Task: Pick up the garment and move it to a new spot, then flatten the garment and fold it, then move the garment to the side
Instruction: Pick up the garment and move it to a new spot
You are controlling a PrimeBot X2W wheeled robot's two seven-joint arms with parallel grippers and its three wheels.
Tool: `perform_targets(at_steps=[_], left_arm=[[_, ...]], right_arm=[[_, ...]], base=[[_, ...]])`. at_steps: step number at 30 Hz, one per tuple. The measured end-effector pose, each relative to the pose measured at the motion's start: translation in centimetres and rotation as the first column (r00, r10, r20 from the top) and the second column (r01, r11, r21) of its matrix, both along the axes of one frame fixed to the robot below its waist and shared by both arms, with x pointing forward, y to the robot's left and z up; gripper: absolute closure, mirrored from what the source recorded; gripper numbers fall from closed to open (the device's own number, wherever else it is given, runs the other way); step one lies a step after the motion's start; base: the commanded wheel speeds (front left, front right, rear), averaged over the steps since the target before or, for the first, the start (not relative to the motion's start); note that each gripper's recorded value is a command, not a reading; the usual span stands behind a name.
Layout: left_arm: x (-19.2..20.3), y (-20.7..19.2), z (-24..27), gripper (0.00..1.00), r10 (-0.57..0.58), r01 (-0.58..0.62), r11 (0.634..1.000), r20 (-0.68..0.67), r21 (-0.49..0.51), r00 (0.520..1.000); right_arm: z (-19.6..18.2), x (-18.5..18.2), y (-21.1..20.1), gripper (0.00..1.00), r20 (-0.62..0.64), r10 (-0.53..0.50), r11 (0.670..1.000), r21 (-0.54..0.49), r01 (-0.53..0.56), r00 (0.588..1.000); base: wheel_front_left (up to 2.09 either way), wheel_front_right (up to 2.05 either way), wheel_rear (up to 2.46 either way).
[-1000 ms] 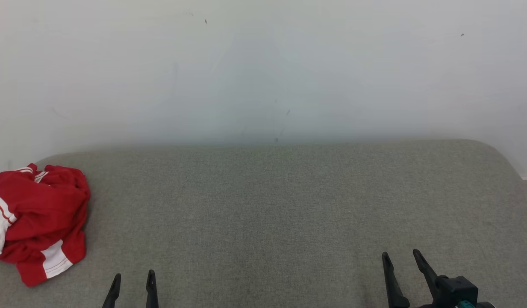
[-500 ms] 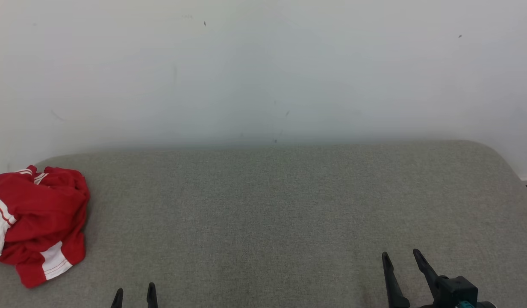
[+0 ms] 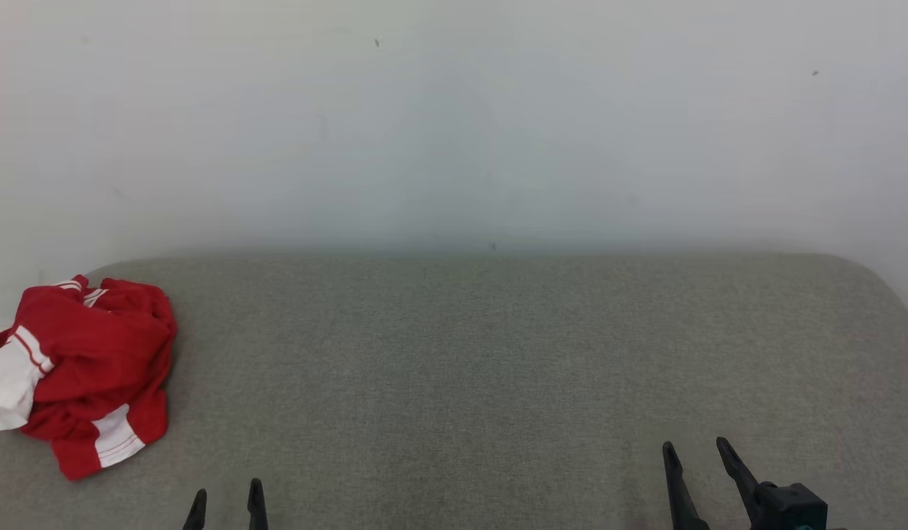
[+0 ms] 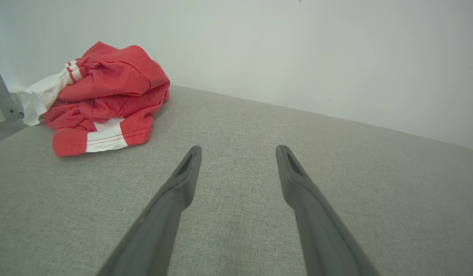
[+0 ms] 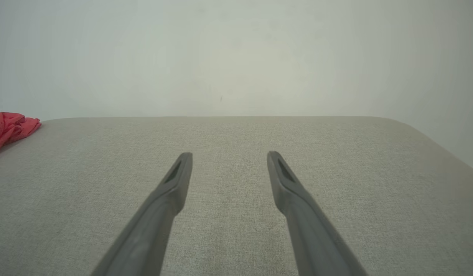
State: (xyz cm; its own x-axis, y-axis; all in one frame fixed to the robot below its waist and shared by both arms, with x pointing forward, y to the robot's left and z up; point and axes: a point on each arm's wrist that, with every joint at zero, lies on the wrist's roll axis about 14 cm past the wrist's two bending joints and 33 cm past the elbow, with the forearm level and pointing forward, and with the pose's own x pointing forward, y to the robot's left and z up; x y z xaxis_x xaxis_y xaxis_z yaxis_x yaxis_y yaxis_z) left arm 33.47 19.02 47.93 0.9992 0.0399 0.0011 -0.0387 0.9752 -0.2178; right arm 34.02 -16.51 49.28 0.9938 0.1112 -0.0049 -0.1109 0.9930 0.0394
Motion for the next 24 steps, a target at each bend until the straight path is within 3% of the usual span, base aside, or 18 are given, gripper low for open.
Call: perform_targets(at_steps=[8,15,19,24], left_arm=[[-1.6,2.6,0.1,0.00,0.080,-0.080,0.997,0.010,0.021,0.997],[-5.3,7.4,0.5,0.00,0.217,-0.219,0.974,0.034,0.062,0.975],[-7.7,9.7,0.6,0.00,0.299,-0.302,0.951,0.046,0.065,0.953],[-11.0,12.9,0.3,0.00,0.424,-0.426,0.904,0.042,0.045,0.905]], right_arm=[[-0.1,0.9,2.7,0.00,-0.008,0.084,0.997,0.000,-0.084,0.996],[-0.6,1.9,7.8,0.00,-0.023,0.232,0.973,0.020,-0.232,0.972],[-0.5,2.2,11.0,0.00,-0.022,0.322,0.947,0.021,-0.322,0.946],[1.0,3.3,16.4,0.00,0.015,0.457,0.889,0.011,-0.457,0.889]], base=[[0.00,0.00,0.00],[0.00,0.00,0.00],[0.00,0.00,0.00],[0.00,0.00,0.00]])
